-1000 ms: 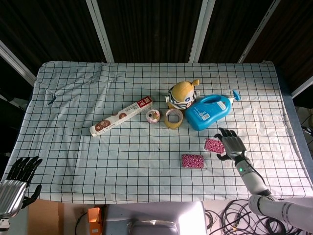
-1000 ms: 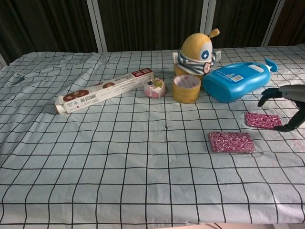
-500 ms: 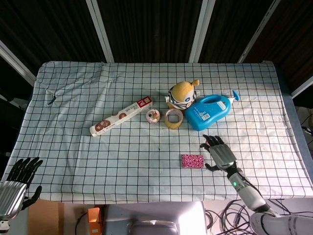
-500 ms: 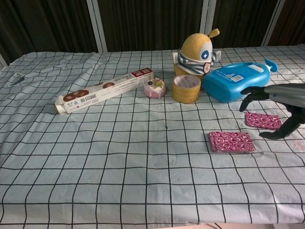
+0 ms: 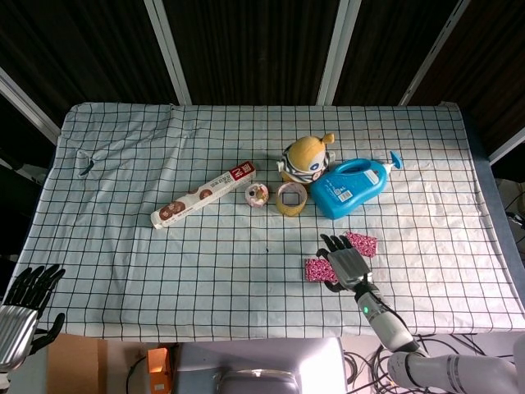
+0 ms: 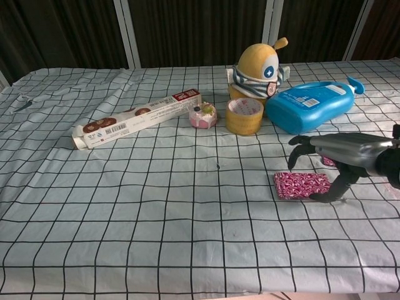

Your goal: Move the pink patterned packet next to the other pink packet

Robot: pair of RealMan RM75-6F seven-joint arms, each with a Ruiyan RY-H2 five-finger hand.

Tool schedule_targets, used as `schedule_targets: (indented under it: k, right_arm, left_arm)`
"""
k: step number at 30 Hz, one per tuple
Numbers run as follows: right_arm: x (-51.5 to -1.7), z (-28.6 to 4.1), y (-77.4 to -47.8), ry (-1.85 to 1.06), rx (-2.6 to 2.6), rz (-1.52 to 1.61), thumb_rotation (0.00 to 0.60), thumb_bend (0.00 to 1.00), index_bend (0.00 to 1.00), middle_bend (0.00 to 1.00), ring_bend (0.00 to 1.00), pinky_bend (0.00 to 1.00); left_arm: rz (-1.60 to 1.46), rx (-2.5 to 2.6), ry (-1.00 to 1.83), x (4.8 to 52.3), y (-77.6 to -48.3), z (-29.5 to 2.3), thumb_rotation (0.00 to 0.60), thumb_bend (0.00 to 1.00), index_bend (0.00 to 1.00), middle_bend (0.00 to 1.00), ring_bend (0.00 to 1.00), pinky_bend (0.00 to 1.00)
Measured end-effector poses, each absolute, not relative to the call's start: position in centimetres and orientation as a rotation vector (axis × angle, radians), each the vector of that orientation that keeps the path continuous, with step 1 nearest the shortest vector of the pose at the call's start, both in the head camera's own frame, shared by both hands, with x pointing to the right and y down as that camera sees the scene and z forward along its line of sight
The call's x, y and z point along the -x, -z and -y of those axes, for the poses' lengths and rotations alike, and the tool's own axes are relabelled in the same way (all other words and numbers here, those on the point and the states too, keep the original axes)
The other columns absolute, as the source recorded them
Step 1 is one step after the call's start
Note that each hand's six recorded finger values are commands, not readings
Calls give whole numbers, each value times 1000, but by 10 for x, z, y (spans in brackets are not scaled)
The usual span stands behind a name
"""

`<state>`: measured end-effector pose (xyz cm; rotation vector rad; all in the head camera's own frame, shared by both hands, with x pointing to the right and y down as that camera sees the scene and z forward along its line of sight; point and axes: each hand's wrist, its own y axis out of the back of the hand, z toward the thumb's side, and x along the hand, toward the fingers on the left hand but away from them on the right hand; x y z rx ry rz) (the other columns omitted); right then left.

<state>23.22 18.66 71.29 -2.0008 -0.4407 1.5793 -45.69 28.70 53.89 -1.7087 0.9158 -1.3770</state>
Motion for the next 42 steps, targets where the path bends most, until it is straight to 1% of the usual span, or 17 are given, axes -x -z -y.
schedule_targets:
  k: [9,19,25,28,34,38,42]
  right_arm:
    - [-234,-189,-718,-1596,2004,426,600,240,328,0,0,3]
    - [-235,-190,-721,-1600,2005,419,600,240,341,0,0,4]
    - [-235,-188,-718,-1593,2004,441,600,242,430,0,0,18]
    - [-236,-186,-715,-1591,1998,459,600,268,473,0,0,29]
    - [-240,-178,-708,-1576,2002,516,600,273,485,0,0,40]
    - [-240,-166,-701,-1556,1998,577,600,273,483,0,0,45]
    - [-235,-152,-703,-1555,1981,608,600,274,483,3,0,45]
  left_arm:
    - [-915,1708,1380,457,-539,-286,600,450,0,48,0,0]
    - [-917,1708,1377,457,-539,-287,600,451,0,48,0,0]
    - [-916,1709,1376,457,-538,-287,600,451,0,48,0,0]
    - [-917,1709,1375,457,-538,-287,600,451,0,48,0,0]
    - [-917,1709,1376,457,-539,-287,600,451,0,47,0,0]
    - [-913,1710,1379,456,-540,-287,600,451,0,48,0,0]
    - [-906,1711,1385,455,-542,-286,600,451,0,48,0,0]
